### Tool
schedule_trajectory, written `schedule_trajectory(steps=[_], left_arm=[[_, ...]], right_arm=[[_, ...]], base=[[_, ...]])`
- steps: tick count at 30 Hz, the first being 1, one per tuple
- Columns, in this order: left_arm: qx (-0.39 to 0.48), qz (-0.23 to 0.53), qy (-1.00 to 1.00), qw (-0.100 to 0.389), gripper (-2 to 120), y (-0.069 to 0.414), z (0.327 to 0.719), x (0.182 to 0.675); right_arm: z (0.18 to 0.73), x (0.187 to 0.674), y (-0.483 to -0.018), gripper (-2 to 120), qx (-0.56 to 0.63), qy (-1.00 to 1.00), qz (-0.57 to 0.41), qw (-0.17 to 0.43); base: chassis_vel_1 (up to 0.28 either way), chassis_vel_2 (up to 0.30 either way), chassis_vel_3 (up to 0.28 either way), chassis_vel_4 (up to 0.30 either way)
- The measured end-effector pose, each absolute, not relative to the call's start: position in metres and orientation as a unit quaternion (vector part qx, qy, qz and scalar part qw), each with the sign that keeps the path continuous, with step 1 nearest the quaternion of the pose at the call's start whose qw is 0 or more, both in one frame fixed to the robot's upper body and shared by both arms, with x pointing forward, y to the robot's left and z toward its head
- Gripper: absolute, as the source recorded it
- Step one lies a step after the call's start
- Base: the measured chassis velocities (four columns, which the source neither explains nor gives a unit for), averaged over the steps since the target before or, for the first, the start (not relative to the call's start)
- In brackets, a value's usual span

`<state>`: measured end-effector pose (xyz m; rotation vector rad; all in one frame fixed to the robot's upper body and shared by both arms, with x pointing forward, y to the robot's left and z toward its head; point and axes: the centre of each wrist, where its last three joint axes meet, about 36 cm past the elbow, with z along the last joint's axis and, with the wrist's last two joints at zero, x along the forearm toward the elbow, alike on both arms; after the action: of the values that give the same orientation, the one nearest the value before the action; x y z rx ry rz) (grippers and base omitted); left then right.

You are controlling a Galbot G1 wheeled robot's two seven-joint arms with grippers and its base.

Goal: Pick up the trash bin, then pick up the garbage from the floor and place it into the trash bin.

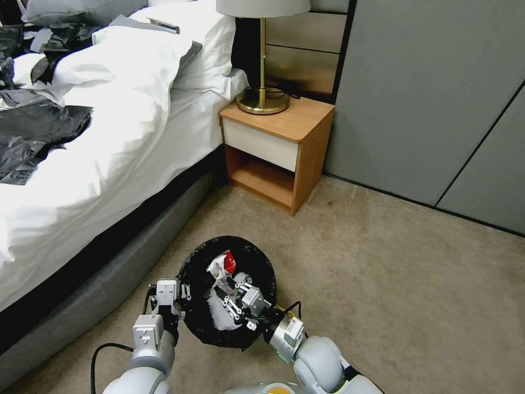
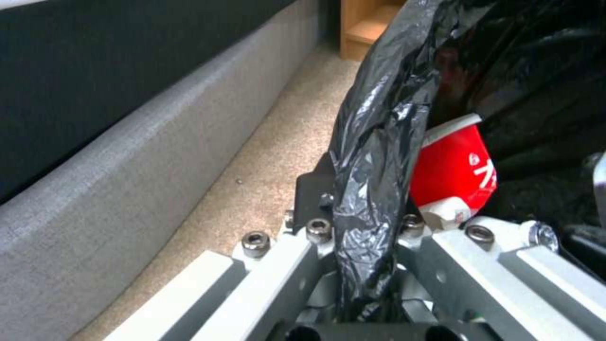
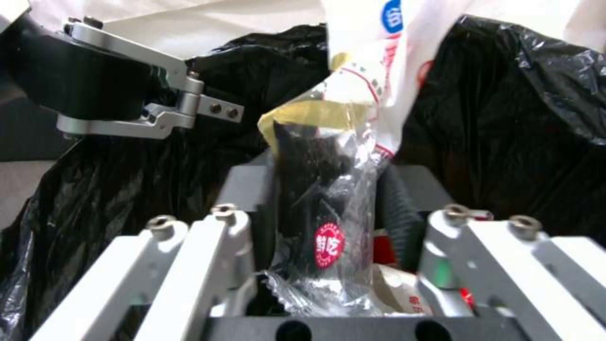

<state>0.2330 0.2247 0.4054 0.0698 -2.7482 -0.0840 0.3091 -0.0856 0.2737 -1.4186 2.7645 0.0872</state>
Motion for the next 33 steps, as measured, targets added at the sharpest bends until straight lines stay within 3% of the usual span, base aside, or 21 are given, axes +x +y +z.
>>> schedule_trajectory(steps=[9, 10, 12, 15, 28, 33], left_arm=[[0.027, -0.031, -0.981, 0.192, 1, 0.227, 0.406, 0.235], [0.027, -0.031, -0.981, 0.192, 1, 0.227, 0.406, 0.235], [0.027, -0.031, -0.981, 0.192, 1, 0.227, 0.405, 0.235], [0.028, -0.031, -0.98, 0.193, 1, 0.227, 0.404, 0.236], [0.029, -0.032, -0.98, 0.194, 1, 0.229, 0.403, 0.237], [0.034, -0.036, -0.979, 0.198, 1, 0.236, 0.399, 0.239]], right_arm=[[0.279, 0.307, -0.092, 69, -0.453, 0.891, 0.026, 0.02], [0.28, 0.307, -0.092, 78, -0.452, 0.891, 0.026, 0.021], [0.281, 0.307, -0.093, 79, -0.452, 0.891, 0.026, 0.022], [0.284, 0.306, -0.093, 95, -0.451, 0.892, 0.027, 0.025], [0.304, 0.307, -0.1, 100, -0.444, 0.894, 0.028, 0.052], [0.355, 0.312, -0.124, 100, -0.399, 0.909, 0.027, 0.12]], base=[[0.0, 0.0, 0.0, 0.0], [0.0, 0.0, 0.0, 0.0], [0.0, 0.0, 0.0, 0.0], [0.0, 0.0, 0.0, 0.0], [0.0, 0.0, 0.0, 0.0], [0.0, 0.0, 0.0, 0.0]])
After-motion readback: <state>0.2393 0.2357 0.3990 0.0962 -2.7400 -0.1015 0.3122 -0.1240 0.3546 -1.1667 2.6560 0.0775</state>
